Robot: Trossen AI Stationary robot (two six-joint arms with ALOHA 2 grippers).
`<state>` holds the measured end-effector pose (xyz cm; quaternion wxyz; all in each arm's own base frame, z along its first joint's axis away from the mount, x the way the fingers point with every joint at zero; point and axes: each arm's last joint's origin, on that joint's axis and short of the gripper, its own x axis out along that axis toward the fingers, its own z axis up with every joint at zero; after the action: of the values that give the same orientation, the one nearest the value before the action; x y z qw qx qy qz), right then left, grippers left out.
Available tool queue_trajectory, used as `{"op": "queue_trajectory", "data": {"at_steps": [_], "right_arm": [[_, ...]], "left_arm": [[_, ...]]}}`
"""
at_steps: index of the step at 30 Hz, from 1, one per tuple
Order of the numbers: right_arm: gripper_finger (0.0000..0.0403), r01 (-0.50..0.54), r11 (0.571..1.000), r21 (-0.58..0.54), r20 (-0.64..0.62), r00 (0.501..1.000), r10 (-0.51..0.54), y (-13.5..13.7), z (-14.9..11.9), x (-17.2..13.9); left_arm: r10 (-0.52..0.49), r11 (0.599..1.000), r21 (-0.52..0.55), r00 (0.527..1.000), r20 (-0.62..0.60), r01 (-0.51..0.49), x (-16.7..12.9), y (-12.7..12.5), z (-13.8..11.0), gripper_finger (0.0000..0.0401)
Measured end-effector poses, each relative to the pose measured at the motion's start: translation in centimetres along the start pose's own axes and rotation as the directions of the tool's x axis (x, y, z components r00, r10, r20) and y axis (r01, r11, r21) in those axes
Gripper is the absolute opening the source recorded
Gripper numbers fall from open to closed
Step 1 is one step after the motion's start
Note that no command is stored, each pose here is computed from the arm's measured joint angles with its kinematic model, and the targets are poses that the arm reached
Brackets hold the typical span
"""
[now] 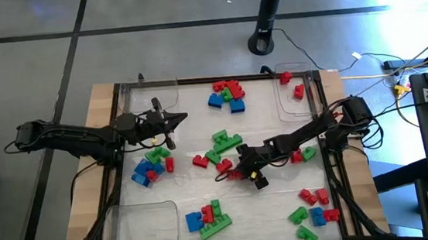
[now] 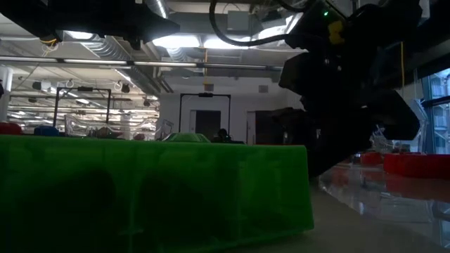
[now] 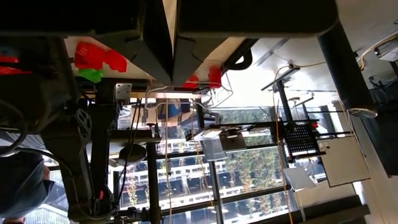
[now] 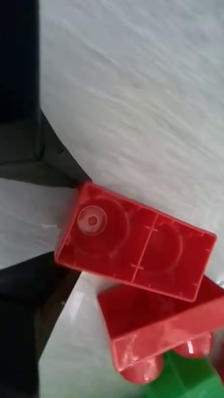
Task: Sort blocks
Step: Put the red game piece into the right transparent bin
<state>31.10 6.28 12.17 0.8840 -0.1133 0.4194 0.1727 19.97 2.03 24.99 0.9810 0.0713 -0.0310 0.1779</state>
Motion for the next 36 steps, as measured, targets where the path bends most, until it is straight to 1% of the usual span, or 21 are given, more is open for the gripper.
{"op": "queue_trajectory", "data": {"at_steps": [3, 5, 9, 12, 19, 24, 29, 33, 36], "right_arm": [[0.0135, 0.014, 1.000, -0.012, 0.039, 0.999, -0.014, -0.1, 0.3, 0.0], [0.0124, 0.009, 1.000, -0.012, 0.049, 0.999, -0.009, -0.1, 0.4, 0.0], [0.0121, -0.011, 1.000, -0.008, 0.041, 0.999, 0.012, -0.1, 0.3, 0.0], [0.0142, -0.012, 1.000, 0.006, 0.043, 0.999, 0.012, -0.1, 0.3, 0.0], [0.0232, -0.045, 0.998, 0.044, 0.057, 0.997, 0.043, 0.0, 0.4, 0.0], [0.0275, -0.041, 0.995, 0.095, 0.123, 0.992, 0.029, -0.1, 1.1, 0.0], [0.0291, 0.005, 0.985, 0.173, 0.184, 0.982, -0.037, -0.4, 1.7, -0.1], [0.0289, 0.049, 0.979, 0.197, 0.159, 0.984, -0.081, -0.5, 1.6, -0.1], [0.0283, 0.054, 0.978, 0.199, 0.152, 0.985, -0.085, -0.5, 1.5, -0.1]], "left_arm": [[0.000, 1.000, 0.000, 1.000, 0.000, 0.000, 0.0, 0.0, 0.0, 0.0004], [0.000, 1.000, 0.000, 1.000, 0.000, 0.000, 0.0, 0.0, 0.0, 0.0004], [0.000, 1.000, 0.000, 1.000, 0.000, 0.000, 0.0, 0.0, 0.0, 0.0004], [0.000, 1.000, 0.000, 1.000, 0.000, 0.000, 0.0, 0.0, 0.0, 0.0004], [0.000, 1.000, 0.001, 1.000, -0.002, 0.000, 0.0, 0.0, 0.0, 0.0004], [-0.001, 1.000, 0.002, 1.000, -0.005, 0.001, 0.0, 0.0, -0.1, 0.0004], [-0.001, 1.000, 0.002, 1.000, -0.005, 0.001, 0.0, 0.0, -0.1, 0.0004], [-0.001, 1.000, 0.002, 1.000, -0.006, 0.001, 0.0, 0.0, -0.1, 0.0004], [-0.002, 1.000, 0.003, 1.000, -0.010, 0.002, 0.0, 0.0, -0.1, 0.0004]]}}
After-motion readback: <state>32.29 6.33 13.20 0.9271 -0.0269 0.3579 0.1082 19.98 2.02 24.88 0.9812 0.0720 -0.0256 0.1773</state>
